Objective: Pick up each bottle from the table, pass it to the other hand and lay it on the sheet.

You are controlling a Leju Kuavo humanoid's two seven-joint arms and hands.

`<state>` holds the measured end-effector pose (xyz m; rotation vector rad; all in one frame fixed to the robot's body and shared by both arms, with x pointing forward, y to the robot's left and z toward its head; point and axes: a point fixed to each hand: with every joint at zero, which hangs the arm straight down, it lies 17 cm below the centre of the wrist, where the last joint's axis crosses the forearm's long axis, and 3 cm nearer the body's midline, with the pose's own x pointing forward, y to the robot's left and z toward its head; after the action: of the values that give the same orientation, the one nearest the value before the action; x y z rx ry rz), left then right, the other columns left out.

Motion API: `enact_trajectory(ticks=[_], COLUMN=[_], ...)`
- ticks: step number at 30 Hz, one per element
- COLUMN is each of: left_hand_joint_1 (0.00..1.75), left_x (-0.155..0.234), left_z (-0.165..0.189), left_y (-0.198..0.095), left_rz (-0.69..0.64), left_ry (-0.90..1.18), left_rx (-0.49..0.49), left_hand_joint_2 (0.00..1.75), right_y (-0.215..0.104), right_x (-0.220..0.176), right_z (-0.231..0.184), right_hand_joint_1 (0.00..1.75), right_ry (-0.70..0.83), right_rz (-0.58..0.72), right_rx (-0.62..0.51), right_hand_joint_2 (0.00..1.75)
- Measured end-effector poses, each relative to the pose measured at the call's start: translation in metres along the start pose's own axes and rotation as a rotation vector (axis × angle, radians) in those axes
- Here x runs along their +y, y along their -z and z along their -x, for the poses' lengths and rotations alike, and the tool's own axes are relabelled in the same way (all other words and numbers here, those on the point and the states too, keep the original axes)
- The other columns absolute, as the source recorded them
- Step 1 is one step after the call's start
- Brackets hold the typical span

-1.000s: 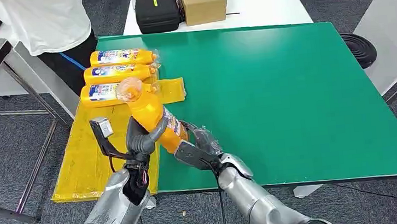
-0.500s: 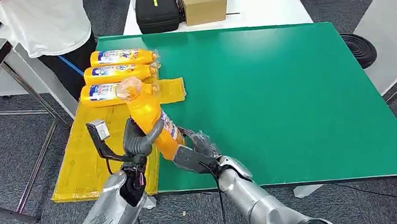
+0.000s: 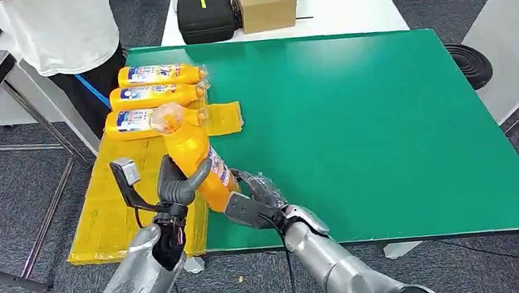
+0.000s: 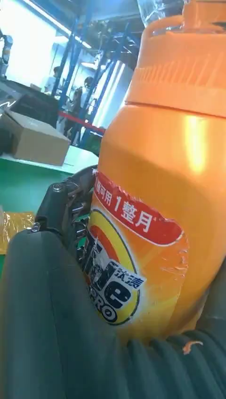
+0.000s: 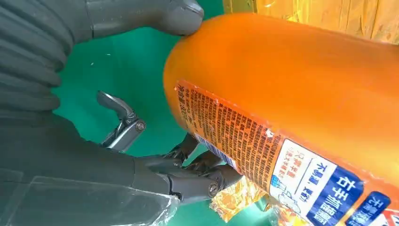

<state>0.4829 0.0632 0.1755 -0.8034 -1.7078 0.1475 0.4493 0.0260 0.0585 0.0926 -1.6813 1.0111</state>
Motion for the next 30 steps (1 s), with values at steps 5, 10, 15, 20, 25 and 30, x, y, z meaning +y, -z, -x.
enact_trajectory(ticks=[5, 10, 15, 20, 25, 30], left_hand_joint_1=[1.75, 1.75, 1.75, 1.75, 1.75, 1.75], left_x=[-0.003, -0.004, 0.0, 0.011, 0.034, 0.056], left_z=[0.001, 0.002, 0.0, -0.006, -0.022, -0.054], left_y=[-0.002, -0.002, 0.0, 0.002, 0.005, 0.014], left_rz=[0.034, 0.048, 0.042, 0.014, -0.029, -0.087], left_ry=[0.037, 0.057, 0.113, 0.197, 0.298, 0.484], left_rx=[0.007, 0.012, 0.009, -0.01, -0.054, -0.134], left_hand_joint_2=[1.75, 1.75, 1.75, 1.75, 1.75, 1.75], right_y=[0.0, 0.0, 0.003, 0.005, -0.001, -0.009], right_x=[0.001, 0.001, -0.014, -0.029, -0.045, -0.055], right_z=[0.0, -0.001, -0.004, -0.013, -0.021, -0.029], right_hand_joint_1=[1.75, 0.0, 0.0, 0.0, 0.0, 0.0], right_ry=[0.0, -0.002, -0.013, -0.015, -0.022, -0.023], right_rz=[-0.002, 0.001, 0.09, 0.161, 0.233, 0.275], right_rx=[-0.001, -0.003, -0.01, -0.047, -0.094, -0.131], right_hand_joint_2=[1.75, 0.0, 0.0, 0.0, 0.0, 0.0])
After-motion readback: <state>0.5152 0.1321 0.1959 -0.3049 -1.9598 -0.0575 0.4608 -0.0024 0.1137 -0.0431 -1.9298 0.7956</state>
